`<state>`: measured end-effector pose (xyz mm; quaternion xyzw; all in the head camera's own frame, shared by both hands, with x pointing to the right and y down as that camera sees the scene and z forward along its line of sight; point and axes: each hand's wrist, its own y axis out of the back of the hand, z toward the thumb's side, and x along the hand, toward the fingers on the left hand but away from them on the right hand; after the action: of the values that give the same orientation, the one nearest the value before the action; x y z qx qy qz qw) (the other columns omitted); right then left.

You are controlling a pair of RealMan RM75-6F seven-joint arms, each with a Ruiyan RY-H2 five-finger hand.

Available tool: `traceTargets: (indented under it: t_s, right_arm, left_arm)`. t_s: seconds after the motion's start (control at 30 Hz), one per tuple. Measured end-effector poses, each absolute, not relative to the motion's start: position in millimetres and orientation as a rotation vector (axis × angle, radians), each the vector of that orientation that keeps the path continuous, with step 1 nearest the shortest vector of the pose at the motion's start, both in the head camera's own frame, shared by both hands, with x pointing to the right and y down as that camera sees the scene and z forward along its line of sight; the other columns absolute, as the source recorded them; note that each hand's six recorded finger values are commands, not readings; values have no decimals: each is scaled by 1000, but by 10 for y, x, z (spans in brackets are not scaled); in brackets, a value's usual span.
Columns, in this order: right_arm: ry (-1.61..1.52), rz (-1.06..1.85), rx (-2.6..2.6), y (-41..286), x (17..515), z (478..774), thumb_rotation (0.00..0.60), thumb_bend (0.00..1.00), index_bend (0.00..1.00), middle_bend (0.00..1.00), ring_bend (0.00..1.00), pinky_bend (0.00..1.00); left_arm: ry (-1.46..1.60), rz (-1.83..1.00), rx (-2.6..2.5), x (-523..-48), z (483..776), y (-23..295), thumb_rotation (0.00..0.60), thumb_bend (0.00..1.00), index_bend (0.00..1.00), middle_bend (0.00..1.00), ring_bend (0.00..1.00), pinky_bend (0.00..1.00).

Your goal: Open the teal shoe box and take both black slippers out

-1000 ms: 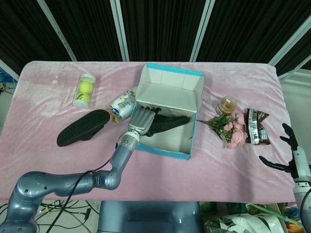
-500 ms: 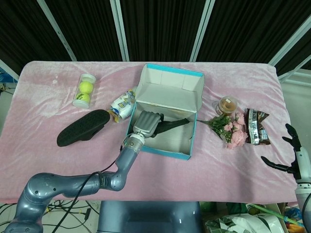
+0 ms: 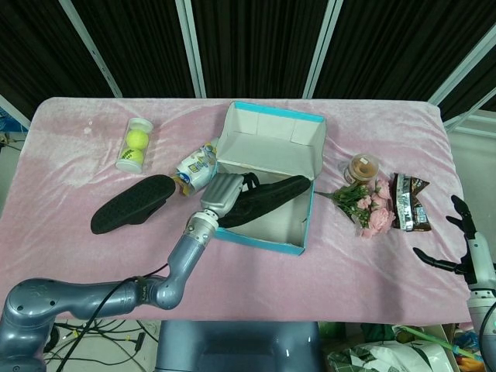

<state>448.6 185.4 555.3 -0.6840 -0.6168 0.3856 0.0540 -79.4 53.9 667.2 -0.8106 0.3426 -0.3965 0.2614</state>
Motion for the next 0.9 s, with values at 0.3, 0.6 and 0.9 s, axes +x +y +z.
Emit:
traceTargets:
  t_s: [0.3,0.6,0.9]
  right_arm:
    - [-1861,1175,-2090,1809,4467,5601,600,1,0,0,0,139]
    - [-1840,1160,-2130,1735,4391,5689,600,0,0,0,0,139]
    - [-1825,1159,-2156,1697,4347,5749,600,0,0,0,0,139]
  left_arm:
    - [1095,-845,-2314,-971,6062,588,600,362,366,500,463,547]
    - [1032,-988,-2222,-1773,5741,770,600,355,341,475,456,491]
    - [1031,-1324,-2060,-2504,6234,1178,600,335,332,470,453,441]
